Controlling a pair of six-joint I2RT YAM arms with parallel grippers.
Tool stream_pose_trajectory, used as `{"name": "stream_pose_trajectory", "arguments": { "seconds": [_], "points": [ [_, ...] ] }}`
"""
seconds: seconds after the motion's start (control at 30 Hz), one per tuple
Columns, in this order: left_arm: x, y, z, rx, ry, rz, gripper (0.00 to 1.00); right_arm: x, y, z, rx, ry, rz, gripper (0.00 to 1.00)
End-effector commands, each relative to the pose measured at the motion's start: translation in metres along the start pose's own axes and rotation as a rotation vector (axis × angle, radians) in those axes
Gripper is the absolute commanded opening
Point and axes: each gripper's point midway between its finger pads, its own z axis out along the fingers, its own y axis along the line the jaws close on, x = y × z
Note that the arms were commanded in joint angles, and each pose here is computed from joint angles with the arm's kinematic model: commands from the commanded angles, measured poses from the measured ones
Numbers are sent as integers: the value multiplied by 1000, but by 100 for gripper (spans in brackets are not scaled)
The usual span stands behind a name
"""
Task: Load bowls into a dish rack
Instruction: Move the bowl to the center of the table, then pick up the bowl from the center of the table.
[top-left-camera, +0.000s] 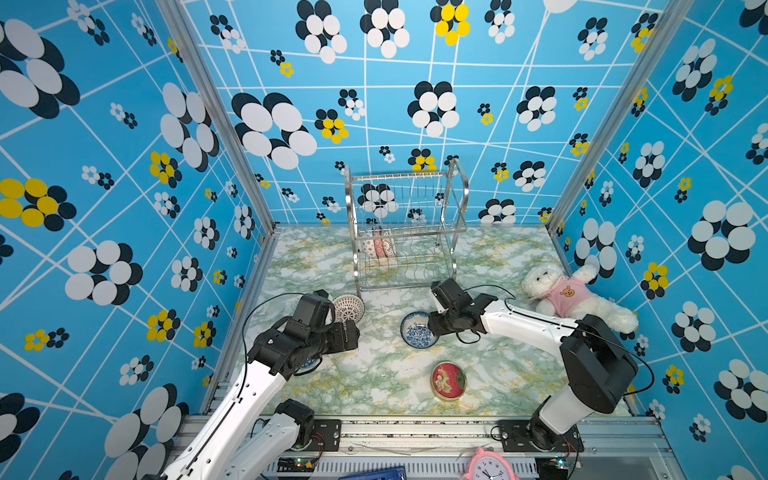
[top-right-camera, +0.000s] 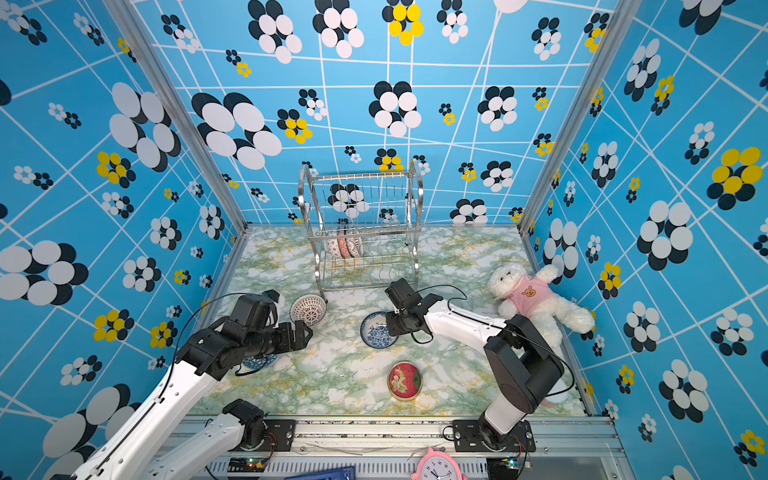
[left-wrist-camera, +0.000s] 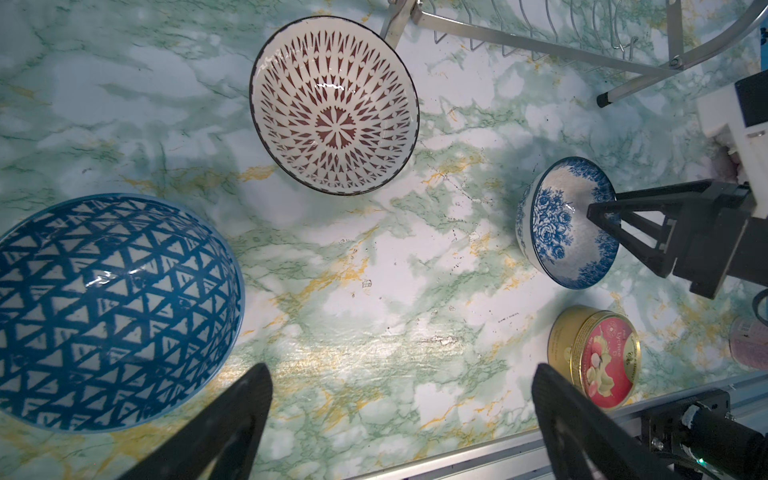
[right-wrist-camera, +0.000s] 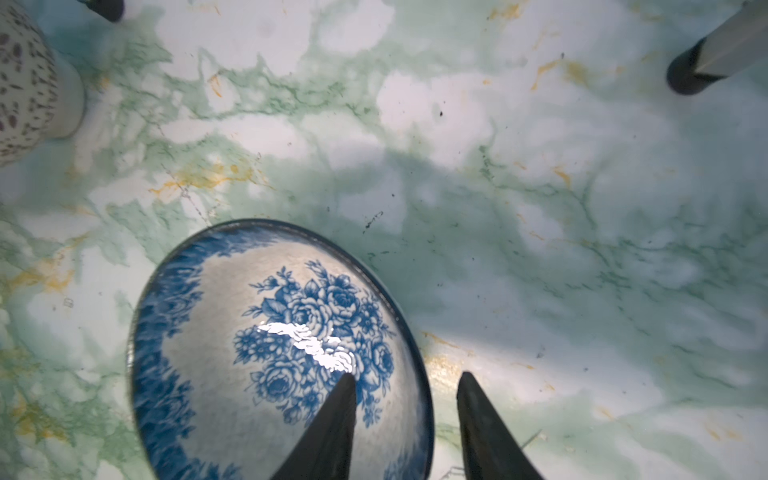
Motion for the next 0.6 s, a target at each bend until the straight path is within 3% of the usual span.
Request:
{"name": "stream_pose_trajectory", "arguments": {
  "seconds": [0.0,0.3,0.57],
  "points": [
    [-4,-6,-3,36,-18,32,99,-16,-9,-28,56,-85,-9,50],
    [-1,-15,1,81,17,109,99,-37,-16,-71,93,-253,-78,54],
    [-3,-32,12,179,39,197,99,-20,16,-72,59,-187,-320,56]
  ]
}}
